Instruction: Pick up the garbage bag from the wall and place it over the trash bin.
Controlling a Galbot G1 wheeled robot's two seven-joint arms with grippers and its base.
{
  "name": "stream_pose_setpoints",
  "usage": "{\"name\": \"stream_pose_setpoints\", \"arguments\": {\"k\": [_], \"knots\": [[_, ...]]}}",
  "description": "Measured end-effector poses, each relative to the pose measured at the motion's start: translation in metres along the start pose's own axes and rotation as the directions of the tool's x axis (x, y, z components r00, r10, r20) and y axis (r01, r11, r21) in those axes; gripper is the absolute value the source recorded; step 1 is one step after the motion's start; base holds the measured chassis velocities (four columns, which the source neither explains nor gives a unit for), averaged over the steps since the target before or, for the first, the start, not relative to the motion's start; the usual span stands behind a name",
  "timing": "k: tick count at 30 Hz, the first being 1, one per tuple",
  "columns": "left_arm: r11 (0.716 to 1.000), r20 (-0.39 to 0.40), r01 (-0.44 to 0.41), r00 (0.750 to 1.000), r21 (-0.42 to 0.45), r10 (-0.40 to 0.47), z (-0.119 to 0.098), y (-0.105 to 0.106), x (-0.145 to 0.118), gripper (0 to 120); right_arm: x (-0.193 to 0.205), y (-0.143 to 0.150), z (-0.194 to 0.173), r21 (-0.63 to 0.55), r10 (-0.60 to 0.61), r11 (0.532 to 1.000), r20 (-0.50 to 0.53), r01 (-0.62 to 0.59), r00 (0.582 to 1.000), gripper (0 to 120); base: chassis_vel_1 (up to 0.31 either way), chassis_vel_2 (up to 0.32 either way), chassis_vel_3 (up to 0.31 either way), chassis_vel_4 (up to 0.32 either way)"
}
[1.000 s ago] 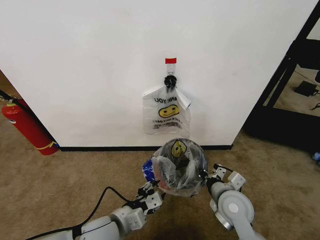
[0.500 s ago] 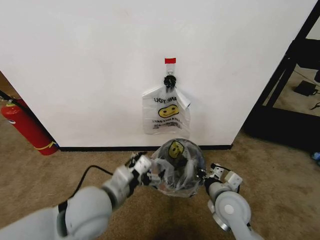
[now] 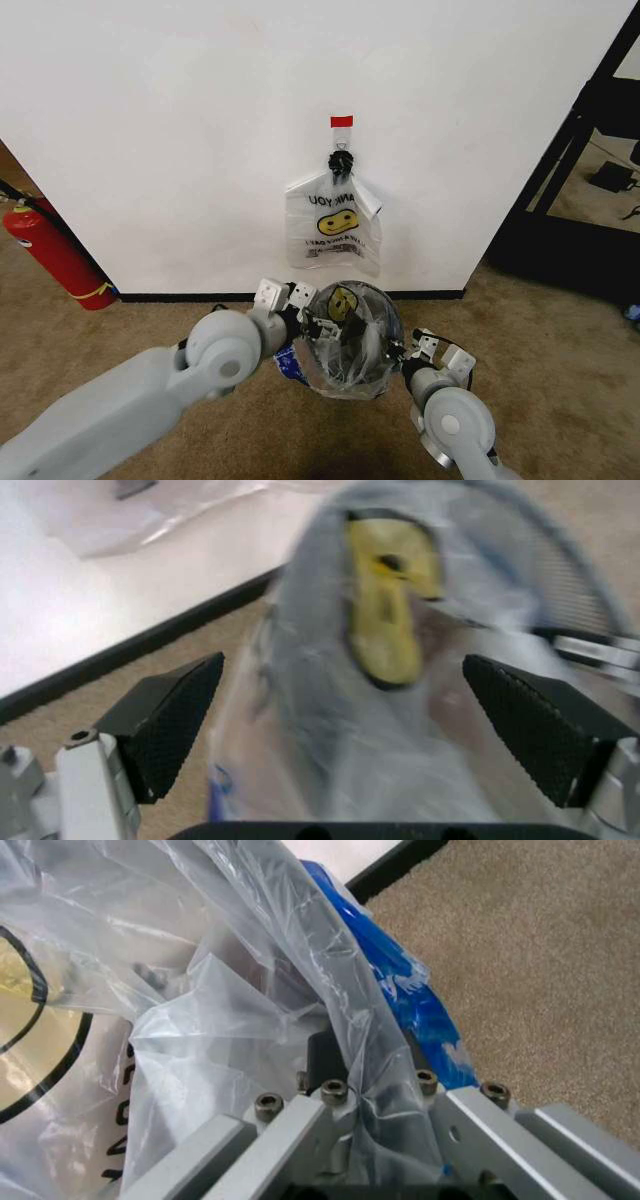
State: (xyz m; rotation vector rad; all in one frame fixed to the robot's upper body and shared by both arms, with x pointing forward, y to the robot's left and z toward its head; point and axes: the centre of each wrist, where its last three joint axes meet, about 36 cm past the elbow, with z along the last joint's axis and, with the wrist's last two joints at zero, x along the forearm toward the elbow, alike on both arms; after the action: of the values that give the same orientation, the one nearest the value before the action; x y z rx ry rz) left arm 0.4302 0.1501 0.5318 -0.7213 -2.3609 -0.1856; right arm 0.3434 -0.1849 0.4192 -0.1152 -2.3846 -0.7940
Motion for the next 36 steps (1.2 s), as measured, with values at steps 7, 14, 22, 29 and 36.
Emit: {"name": "stream_pose_setpoints", "arguments": {"k": [7, 14, 22, 29, 36], "knots": [[0.999, -0.030, 0.036, 0.999, -0.022, -0.037, 0.000, 0.010, -0.027, 79, 0.000, 0.000, 0.001, 0.010, -0.001, 1.000, -0.001, 0.001, 1.000, 0, 0.000, 0.000, 0.000, 0.000], [0.998, -0.037, 0.024, 0.999, -0.049, -0.026, 0.008, 0.009, -0.031, 52, -0.001, -0.002, 0.002, 0.019, 0.001, 1.000, -0.003, 0.000, 1.000, 0, 0.000, 0.000, 0.000, 0.000], [0.998, -0.052, 0.025, 0.998, -0.058, -0.029, 0.013, 0.007, -0.036, 24, -0.001, 0.000, 0.004, 0.026, -0.008, 1.000, -0.006, 0.008, 1.000, 0, 0.000, 0.000, 0.000, 0.000], [0.996, -0.062, 0.048, 0.997, -0.071, -0.053, 0.020, 0.004, -0.041, 4, -0.001, 0.001, 0.007, 0.032, -0.014, 0.999, -0.008, 0.014, 1.000, 0, 0.000, 0.000, 0.000, 0.000], [0.995, -0.060, 0.077, 0.995, -0.071, -0.081, 0.021, 0.001, -0.040, 4, 0.003, -0.001, 0.010, 0.043, -0.042, 0.998, -0.017, 0.043, 0.999, 0, 0.000, 0.000, 0.000, 0.000]]}}
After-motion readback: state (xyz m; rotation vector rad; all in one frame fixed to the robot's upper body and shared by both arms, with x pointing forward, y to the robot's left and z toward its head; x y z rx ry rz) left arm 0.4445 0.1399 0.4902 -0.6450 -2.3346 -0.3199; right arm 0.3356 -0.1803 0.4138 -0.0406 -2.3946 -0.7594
